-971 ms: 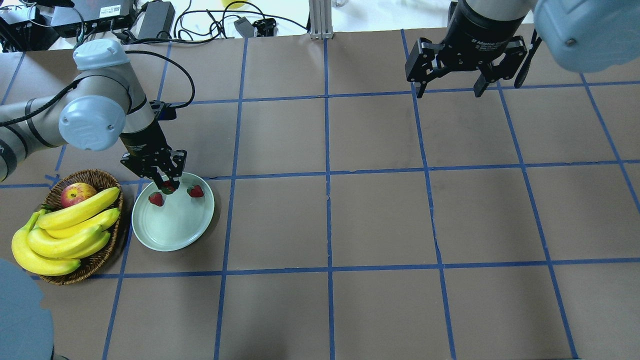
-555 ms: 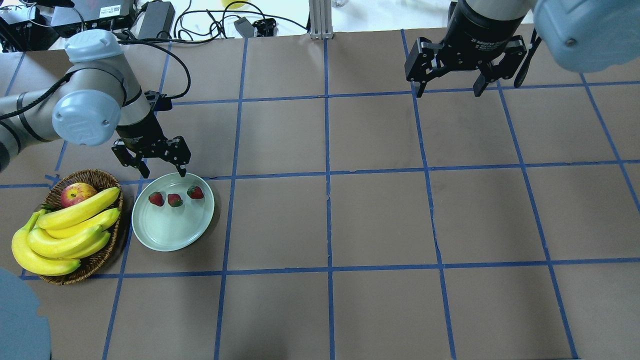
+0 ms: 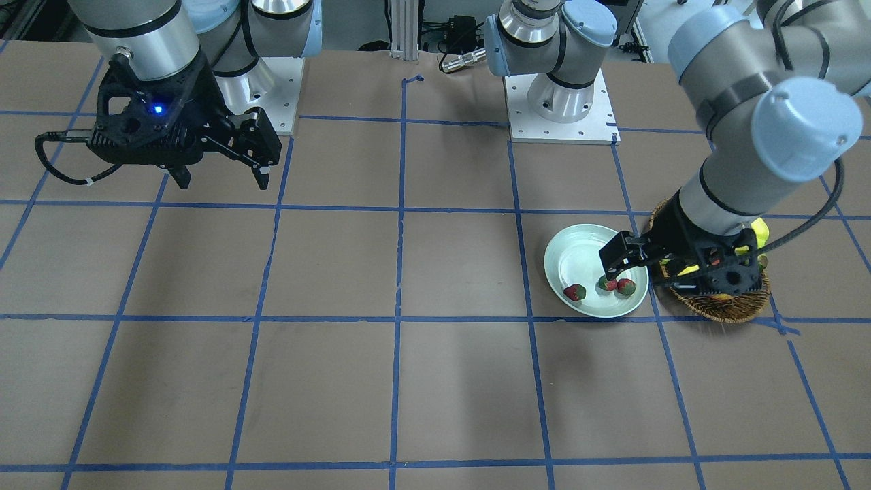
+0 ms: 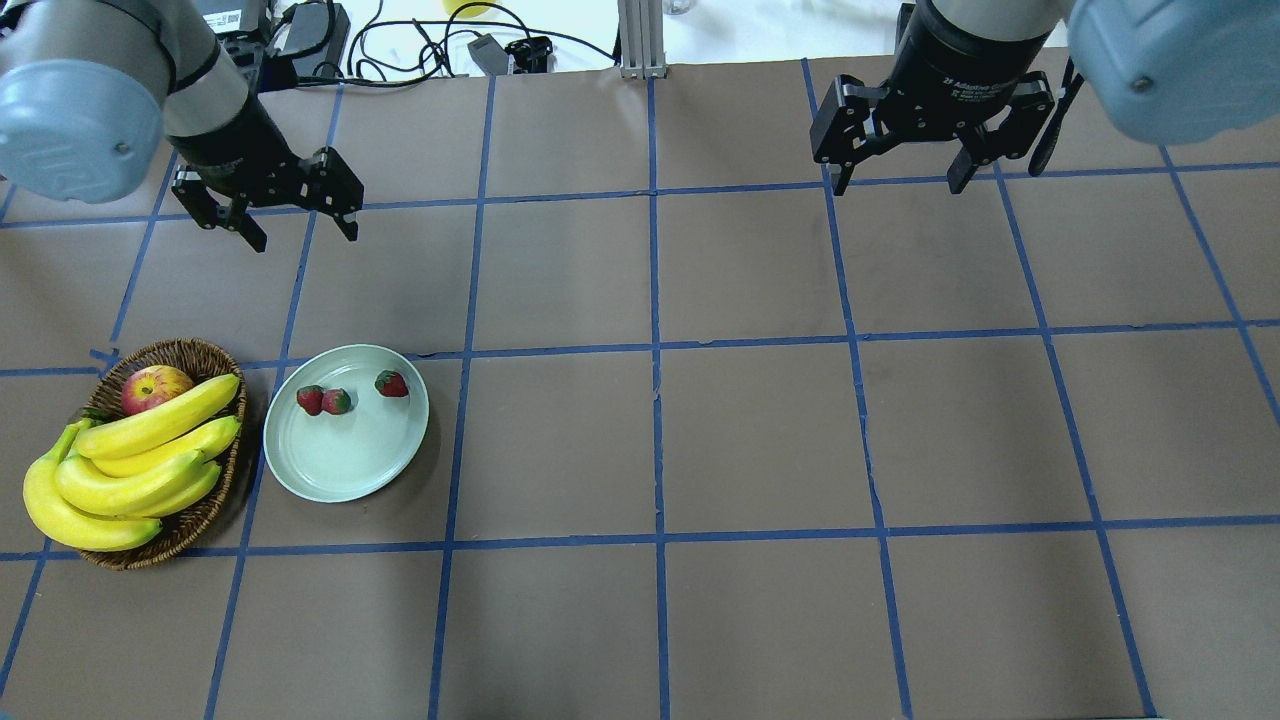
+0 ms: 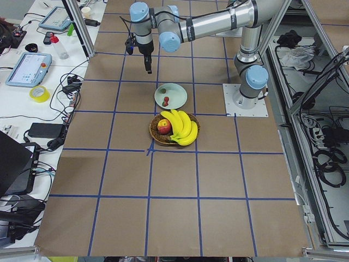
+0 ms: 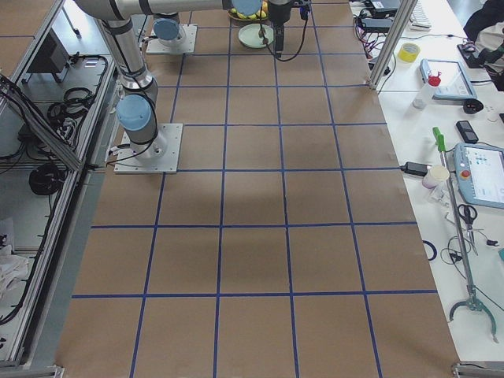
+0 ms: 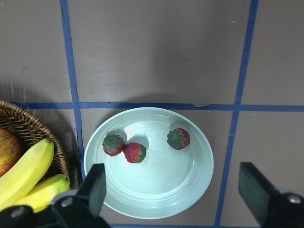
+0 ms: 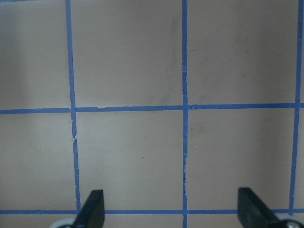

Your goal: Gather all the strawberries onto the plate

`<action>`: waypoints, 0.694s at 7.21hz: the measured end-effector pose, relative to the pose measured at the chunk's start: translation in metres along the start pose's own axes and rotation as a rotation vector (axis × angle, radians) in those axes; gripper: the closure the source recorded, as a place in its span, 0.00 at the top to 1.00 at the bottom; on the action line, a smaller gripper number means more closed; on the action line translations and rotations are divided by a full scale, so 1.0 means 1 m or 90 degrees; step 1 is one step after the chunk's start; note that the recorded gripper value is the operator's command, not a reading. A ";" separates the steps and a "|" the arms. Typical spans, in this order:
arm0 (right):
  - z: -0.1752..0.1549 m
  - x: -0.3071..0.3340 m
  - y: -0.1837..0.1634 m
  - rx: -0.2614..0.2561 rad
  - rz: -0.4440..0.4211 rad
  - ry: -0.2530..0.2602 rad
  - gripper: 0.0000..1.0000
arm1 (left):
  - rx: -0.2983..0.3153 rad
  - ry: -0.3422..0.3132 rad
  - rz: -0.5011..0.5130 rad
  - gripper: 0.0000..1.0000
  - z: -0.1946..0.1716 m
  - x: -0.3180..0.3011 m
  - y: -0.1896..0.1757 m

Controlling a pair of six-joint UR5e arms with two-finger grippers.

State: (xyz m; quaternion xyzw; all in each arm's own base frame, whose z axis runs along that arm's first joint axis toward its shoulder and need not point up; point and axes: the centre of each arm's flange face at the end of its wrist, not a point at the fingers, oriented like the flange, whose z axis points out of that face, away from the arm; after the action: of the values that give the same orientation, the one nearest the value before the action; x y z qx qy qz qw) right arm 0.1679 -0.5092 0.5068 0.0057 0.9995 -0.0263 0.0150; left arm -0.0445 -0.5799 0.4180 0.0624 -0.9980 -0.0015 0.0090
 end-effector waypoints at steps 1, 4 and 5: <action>0.000 0.000 0.000 0.000 0.000 0.000 1.00 | 0.028 0.007 -0.015 1.00 -0.033 0.006 0.007; -0.001 -0.001 -0.001 0.002 0.000 0.000 1.00 | 0.062 0.007 -0.004 1.00 -0.084 0.020 0.033; -0.001 -0.001 -0.001 0.002 0.000 0.000 1.00 | 0.059 0.006 0.010 1.00 -0.090 0.023 0.041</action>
State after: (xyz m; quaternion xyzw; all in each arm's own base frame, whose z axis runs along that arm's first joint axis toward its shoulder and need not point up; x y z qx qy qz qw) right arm 0.1684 -0.5100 0.5076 0.0060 0.9995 -0.0280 0.0152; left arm -0.0711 -0.5419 0.5086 0.0552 -0.9974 0.0450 0.0112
